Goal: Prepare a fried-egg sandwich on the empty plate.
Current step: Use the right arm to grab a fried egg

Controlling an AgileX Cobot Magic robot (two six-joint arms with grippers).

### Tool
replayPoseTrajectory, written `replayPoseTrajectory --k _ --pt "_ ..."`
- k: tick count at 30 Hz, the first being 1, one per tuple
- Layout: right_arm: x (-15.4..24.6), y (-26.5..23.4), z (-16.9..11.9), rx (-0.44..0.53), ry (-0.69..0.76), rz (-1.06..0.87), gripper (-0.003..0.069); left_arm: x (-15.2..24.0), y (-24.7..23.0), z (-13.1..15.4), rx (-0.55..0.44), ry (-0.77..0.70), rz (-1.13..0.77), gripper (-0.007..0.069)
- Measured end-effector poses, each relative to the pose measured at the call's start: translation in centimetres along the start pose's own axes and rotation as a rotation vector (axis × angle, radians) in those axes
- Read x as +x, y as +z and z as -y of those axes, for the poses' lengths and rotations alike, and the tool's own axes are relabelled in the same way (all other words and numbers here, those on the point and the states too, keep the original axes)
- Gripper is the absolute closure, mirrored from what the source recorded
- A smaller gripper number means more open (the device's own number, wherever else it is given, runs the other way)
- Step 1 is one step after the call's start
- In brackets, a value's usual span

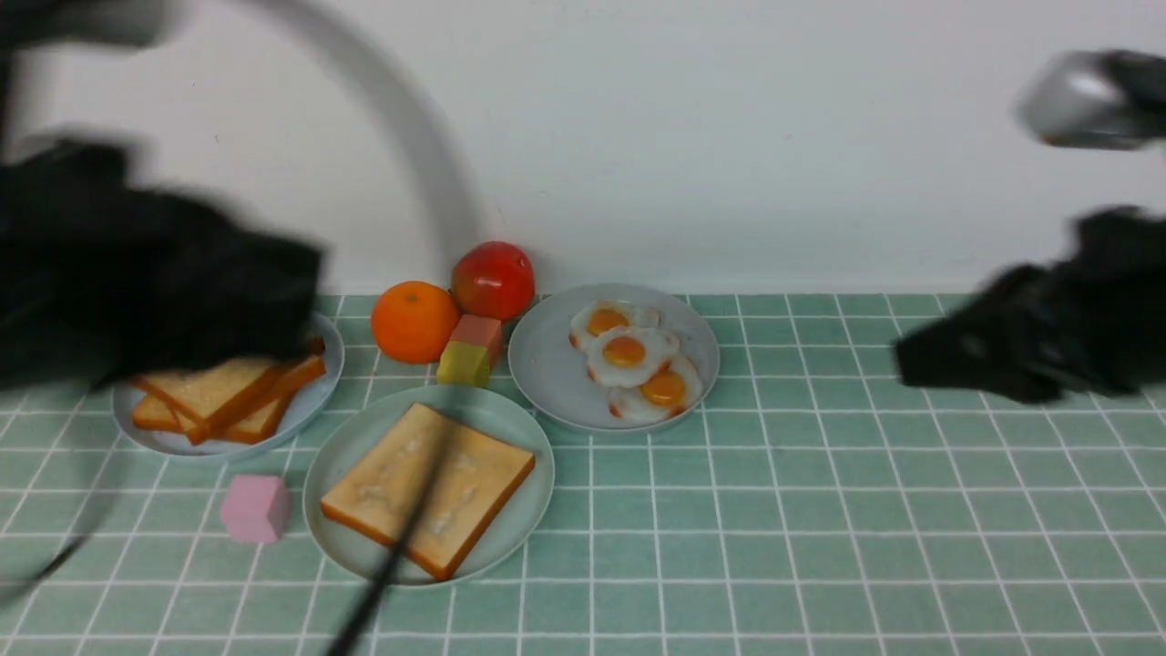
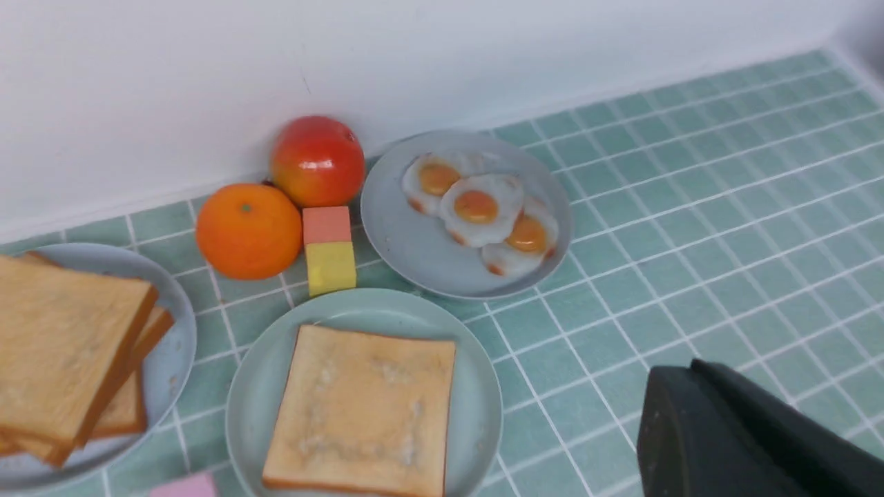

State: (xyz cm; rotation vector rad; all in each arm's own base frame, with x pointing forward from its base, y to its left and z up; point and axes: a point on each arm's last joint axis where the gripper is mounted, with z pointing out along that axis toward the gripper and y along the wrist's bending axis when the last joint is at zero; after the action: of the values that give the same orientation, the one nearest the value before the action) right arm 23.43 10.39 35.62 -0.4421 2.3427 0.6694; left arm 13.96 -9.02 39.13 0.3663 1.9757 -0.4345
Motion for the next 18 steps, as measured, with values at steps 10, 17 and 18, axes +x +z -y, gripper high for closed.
replayPoseTrajectory --k 10,17,18 --pt "-2.8 11.5 1.7 -0.032 0.036 -0.174 0.0511 11.1 -5.9 -2.5 0.072 -0.028 0.206 0.0638" --pt "-4.7 17.9 5.6 -0.001 0.153 -0.218 0.0396 12.1 -6.8 -2.8 0.094 -0.032 0.286 0.0638" --pt "-4.9 18.9 6.5 0.005 0.171 -0.227 0.0372 12.0 -6.7 -2.7 0.096 -0.031 0.290 0.0638"
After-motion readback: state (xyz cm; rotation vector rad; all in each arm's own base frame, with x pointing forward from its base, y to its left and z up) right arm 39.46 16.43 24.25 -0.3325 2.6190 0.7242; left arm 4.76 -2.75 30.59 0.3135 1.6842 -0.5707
